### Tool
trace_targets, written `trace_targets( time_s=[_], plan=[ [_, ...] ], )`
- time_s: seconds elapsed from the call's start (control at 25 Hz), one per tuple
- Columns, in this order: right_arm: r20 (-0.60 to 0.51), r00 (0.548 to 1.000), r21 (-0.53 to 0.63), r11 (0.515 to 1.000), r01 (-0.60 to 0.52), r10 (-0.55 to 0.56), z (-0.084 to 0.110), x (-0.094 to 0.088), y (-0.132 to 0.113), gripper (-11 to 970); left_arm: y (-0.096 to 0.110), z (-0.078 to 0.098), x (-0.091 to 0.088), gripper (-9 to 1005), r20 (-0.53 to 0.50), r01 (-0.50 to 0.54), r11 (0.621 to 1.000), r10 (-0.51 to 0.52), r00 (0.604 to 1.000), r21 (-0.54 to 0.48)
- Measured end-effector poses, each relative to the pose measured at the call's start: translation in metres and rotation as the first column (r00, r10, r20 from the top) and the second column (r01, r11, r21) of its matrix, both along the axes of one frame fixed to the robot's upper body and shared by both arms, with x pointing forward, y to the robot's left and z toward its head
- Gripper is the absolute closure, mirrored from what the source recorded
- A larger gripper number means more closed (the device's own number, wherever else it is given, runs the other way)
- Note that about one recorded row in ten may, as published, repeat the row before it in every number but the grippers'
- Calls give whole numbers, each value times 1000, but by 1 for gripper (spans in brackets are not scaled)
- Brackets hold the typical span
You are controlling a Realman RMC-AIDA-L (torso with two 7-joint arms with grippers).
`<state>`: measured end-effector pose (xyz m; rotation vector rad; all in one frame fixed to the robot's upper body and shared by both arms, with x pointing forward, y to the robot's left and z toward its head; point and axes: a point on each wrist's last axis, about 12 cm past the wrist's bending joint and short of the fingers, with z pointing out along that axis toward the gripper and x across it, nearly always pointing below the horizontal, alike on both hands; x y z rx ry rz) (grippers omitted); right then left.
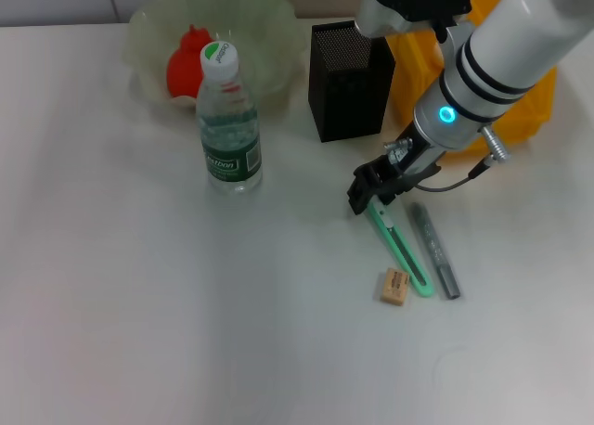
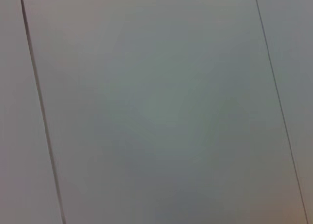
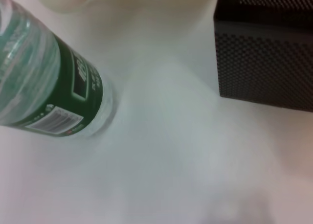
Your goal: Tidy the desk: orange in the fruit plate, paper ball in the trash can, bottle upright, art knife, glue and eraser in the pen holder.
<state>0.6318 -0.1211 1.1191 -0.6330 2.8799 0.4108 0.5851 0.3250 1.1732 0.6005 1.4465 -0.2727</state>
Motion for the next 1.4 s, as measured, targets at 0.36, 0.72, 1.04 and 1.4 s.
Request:
trace_targets(
  time_s=[0.36, 0.72, 1.04, 1.4],
  plan=[
    [-14, 1000, -8, 1000, -2, 2, -1, -1, 1, 548, 2, 1, -1, 218, 5, -5, 1000, 5, 1000, -3],
    [-6, 1000, -6, 1000, -2, 2, 1, 1, 1, 726, 2, 1, 0, 219, 7, -5, 1000, 5, 1000, -4],
    [-12, 1000, -8, 1000, 2, -2, -1, 0, 0, 762, 1, 2, 1, 219, 8, -6, 1000, 6, 1000, -6],
    [-17, 1000, -11, 1000, -6, 6, 0, 0, -1, 771, 1, 2, 0, 218, 9, -2, 1000, 2, 1000, -12]
  ],
)
